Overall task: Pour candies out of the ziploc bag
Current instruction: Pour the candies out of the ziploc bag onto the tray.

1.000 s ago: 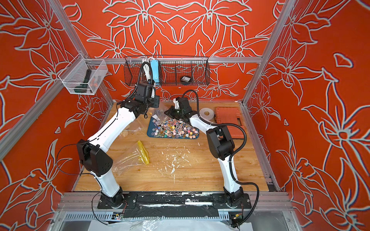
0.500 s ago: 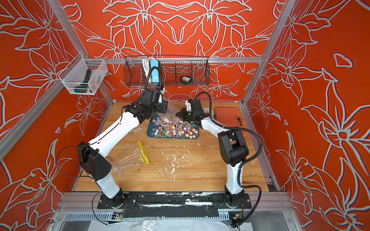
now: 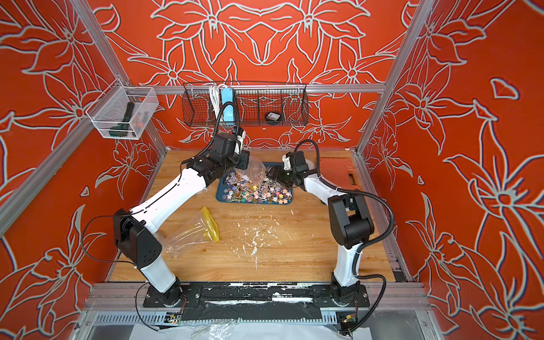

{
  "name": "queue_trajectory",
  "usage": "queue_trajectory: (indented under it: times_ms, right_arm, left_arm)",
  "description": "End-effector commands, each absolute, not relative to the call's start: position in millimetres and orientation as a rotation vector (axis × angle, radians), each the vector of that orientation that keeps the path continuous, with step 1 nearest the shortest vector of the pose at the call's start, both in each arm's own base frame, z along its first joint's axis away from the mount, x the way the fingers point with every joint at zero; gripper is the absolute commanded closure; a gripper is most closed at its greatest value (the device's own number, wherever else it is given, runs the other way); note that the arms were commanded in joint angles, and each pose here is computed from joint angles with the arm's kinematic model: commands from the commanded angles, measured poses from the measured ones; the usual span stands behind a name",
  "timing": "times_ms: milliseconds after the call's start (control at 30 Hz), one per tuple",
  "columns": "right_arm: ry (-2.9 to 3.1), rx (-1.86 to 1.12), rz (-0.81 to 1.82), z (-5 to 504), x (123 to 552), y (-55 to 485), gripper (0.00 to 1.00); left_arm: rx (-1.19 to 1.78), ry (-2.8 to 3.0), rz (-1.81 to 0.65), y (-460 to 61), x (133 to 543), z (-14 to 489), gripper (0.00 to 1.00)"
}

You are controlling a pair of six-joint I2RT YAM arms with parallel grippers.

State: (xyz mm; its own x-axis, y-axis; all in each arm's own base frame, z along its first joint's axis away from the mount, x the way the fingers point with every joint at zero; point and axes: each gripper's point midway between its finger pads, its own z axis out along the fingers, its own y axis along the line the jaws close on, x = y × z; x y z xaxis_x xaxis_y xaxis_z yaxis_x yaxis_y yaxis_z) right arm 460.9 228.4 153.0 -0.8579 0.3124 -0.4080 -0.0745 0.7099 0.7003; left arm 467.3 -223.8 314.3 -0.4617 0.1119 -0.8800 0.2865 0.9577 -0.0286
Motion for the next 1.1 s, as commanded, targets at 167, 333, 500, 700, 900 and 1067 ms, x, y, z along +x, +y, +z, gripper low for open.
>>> queue_trajectory:
  times_ms: [167, 333, 500, 700, 900, 1067]
  right_arm:
    - [2.196, -0.234, 0.878, 227.9, 442.9, 184.2, 0.28]
    - [2.032, -0.458, 0.846, 270.0, 432.9, 173.4, 0.27]
    - [1.856, -0.728, 0.878, 307.3, 419.2, 177.9, 0.27]
    - [1.658, -0.998, 0.900, 340.6, 408.4, 188.0, 0.26]
    - [1.428, -1.140, 1.026, 371.6, 398.0, 198.5, 0.21]
    - [1.330, -1.207, 1.106, 382.4, 390.1, 202.6, 0.16]
  left_arm:
    - [0.545, 1.849, -0.342, -262.2, 457.0, 374.1, 1.00]
    - [0.772, 1.758, -0.343, -276.8, 439.7, 380.1, 1.00]
    - [0.949, 1.668, -0.272, -282.8, 433.9, 378.3, 1.00]
    - [1.167, 1.430, -0.264, -296.6, 407.2, 385.9, 1.00]
    - [1.279, 1.255, -0.192, -295.1, 385.1, 386.3, 1.00]
    - [1.446, 1.169, -0.154, -299.0, 372.4, 369.8, 1.00]
